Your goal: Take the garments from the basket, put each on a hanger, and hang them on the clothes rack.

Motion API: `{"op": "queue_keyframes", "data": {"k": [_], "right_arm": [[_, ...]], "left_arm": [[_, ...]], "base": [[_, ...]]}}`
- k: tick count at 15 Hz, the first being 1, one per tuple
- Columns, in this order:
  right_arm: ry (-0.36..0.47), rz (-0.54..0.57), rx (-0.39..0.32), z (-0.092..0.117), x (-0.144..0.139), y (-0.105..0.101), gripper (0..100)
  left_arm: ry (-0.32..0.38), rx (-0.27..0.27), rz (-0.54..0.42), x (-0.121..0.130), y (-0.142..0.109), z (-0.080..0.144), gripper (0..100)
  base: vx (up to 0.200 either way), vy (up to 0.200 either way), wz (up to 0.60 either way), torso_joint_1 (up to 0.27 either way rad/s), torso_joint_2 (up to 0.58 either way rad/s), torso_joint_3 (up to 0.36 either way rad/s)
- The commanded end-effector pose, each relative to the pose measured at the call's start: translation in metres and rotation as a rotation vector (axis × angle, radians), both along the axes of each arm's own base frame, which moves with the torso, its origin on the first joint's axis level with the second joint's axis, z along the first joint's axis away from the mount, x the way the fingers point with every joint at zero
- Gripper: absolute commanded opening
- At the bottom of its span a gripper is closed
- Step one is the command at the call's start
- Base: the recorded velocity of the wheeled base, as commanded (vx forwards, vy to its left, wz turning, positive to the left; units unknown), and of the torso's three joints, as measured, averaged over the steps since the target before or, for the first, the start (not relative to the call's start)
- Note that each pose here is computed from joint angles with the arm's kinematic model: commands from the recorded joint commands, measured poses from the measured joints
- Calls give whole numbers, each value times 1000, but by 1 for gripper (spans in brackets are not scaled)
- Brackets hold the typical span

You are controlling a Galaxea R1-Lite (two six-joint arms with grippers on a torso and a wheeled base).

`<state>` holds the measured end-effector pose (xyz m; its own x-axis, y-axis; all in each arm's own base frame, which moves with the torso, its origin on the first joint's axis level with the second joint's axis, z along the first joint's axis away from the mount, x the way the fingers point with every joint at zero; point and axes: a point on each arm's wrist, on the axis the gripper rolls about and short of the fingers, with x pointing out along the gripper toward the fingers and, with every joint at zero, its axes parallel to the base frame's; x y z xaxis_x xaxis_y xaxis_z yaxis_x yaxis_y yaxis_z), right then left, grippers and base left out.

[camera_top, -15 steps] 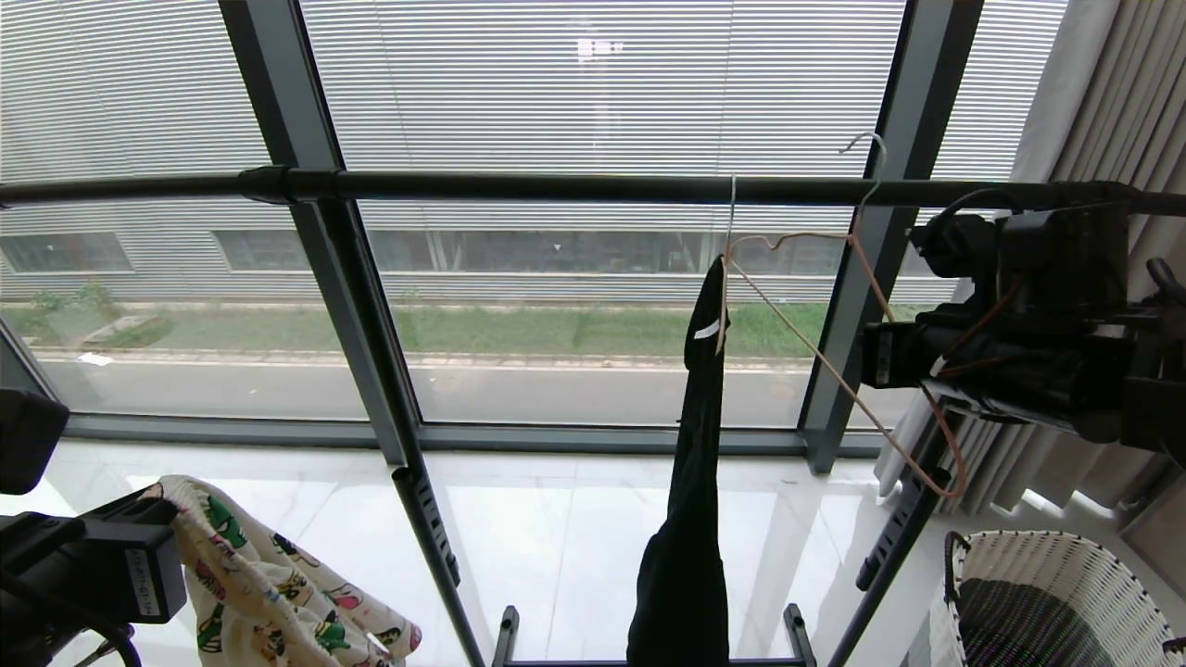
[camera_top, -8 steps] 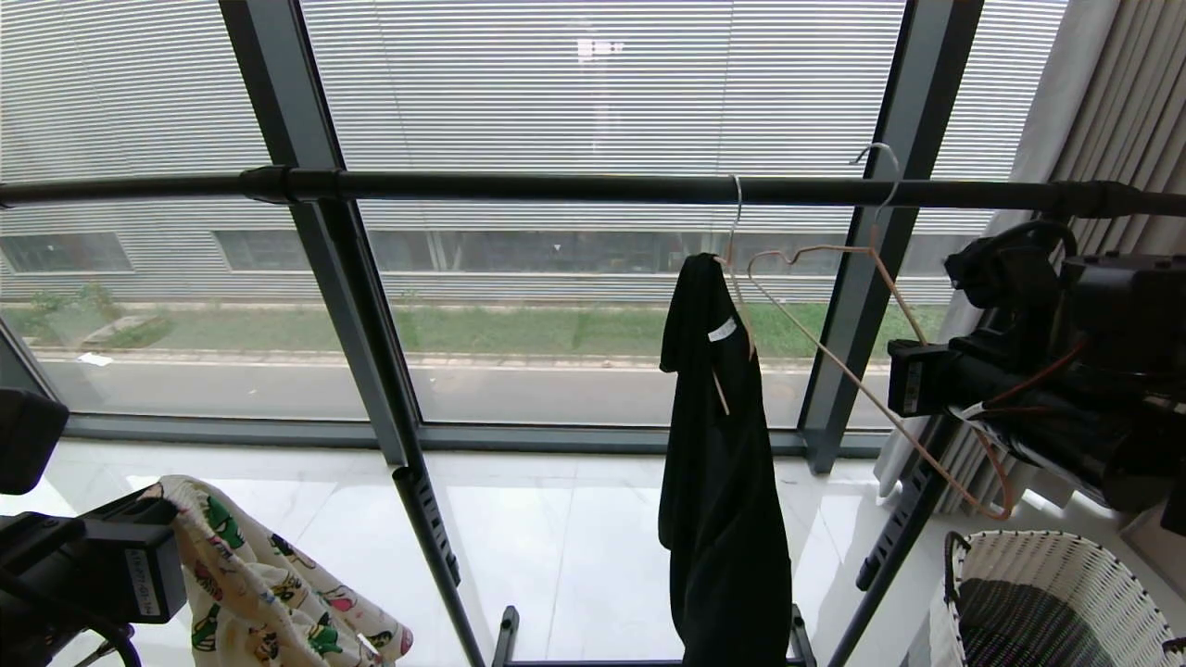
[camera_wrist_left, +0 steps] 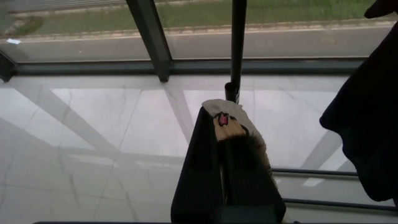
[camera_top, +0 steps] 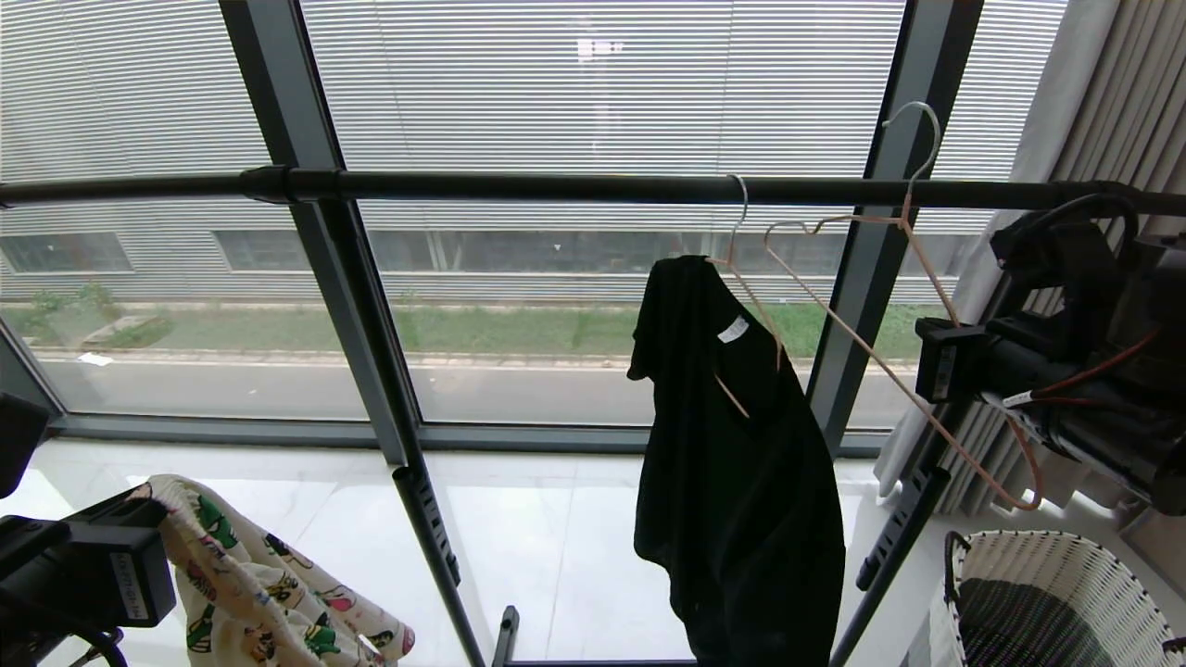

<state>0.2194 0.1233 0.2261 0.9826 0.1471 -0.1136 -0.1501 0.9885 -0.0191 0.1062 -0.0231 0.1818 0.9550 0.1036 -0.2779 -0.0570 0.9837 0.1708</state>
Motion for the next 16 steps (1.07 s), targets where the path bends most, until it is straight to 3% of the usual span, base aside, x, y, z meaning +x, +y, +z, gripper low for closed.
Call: {"op": "queue_keyframes", "data": {"k": [1,6,14,16], "right_arm": [[-5,5,-21,-2,-18,-11,0],[-9,16,-43,-8,-43,-24,0],[-23,63,-54,-6,-51,-18,0],[-51,72,-80,-1,-54,-20,0]], "left_arm": [[-5,0,0,-1,0,1,0],[-9,-2,0,-1,0,1,0],[-9,-4,-2,-1,0,1,0],[-5,-3,-7,-1,0,0,0]], "base": [[-200,0,0,-2,7,2],[-200,0,0,2,2,3],[-200,0,0,1,2,3],[0,0,0,0,0,0]]}}
